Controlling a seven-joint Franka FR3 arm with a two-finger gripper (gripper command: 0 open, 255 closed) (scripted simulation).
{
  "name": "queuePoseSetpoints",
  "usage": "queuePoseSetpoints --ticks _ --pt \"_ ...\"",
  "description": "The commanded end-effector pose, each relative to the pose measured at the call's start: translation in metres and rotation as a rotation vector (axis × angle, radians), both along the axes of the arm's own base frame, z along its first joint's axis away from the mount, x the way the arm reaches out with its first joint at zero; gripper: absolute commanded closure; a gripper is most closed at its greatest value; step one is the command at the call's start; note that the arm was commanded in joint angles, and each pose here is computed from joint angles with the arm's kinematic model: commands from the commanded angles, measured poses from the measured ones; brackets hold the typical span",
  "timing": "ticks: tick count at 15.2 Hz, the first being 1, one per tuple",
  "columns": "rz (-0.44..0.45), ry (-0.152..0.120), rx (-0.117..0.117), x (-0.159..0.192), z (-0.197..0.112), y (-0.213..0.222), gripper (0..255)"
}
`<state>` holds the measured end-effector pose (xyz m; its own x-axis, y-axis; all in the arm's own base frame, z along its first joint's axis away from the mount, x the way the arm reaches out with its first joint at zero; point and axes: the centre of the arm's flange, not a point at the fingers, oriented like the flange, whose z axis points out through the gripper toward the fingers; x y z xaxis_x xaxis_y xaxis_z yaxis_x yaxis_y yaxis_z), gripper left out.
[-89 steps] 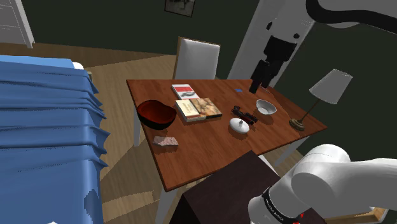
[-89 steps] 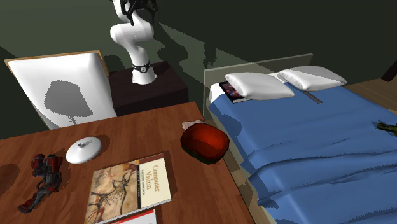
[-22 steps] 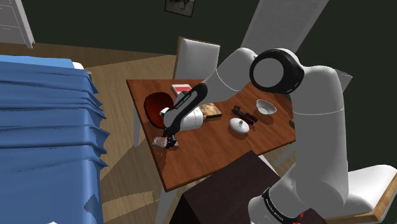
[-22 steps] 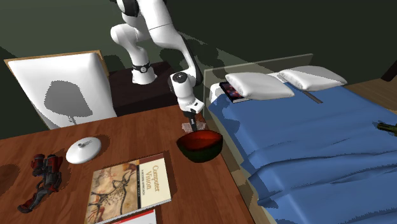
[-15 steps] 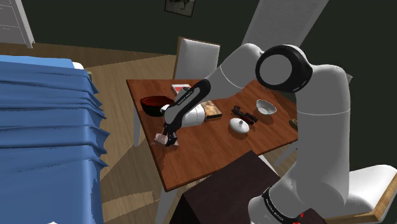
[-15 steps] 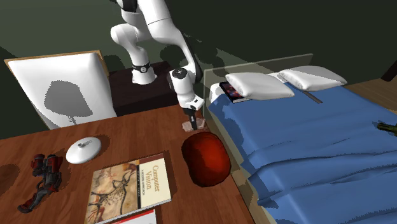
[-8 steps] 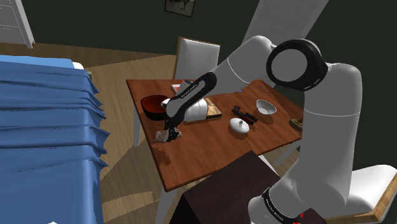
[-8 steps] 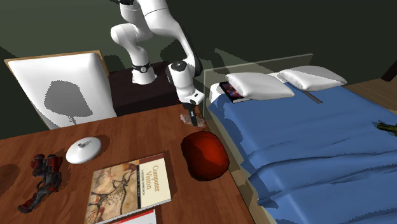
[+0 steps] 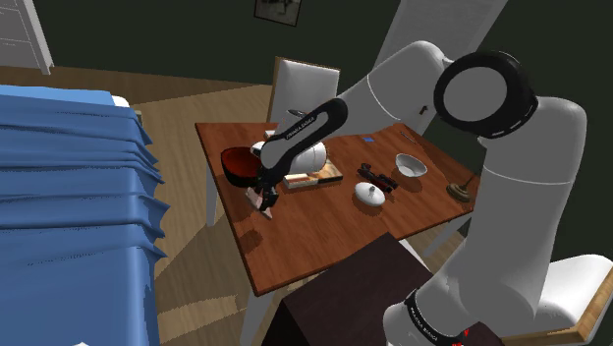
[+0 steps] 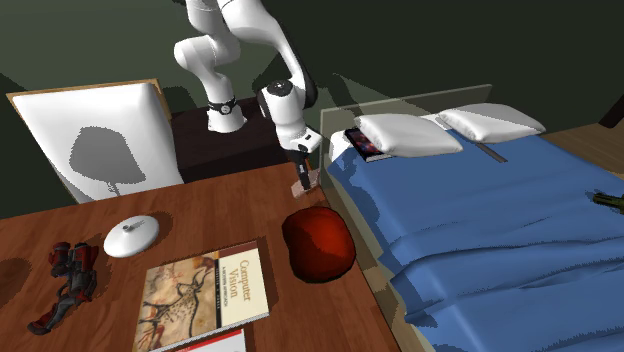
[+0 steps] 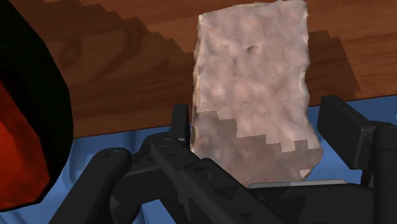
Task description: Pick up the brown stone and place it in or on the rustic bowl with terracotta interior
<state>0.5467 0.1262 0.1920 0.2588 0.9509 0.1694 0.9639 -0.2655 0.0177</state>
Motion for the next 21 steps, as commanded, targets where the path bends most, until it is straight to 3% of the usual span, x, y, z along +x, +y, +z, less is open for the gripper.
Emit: queuePoseSetpoints --ticks 1,13,21 --pt "0.000 0.000 0.000 -0.001 0.011 0.000 255" --pt "0.000 0.000 0.000 -0.001 0.070 0.000 255" --pt "0.000 0.000 0.000 0.104 0.070 -0.015 255"
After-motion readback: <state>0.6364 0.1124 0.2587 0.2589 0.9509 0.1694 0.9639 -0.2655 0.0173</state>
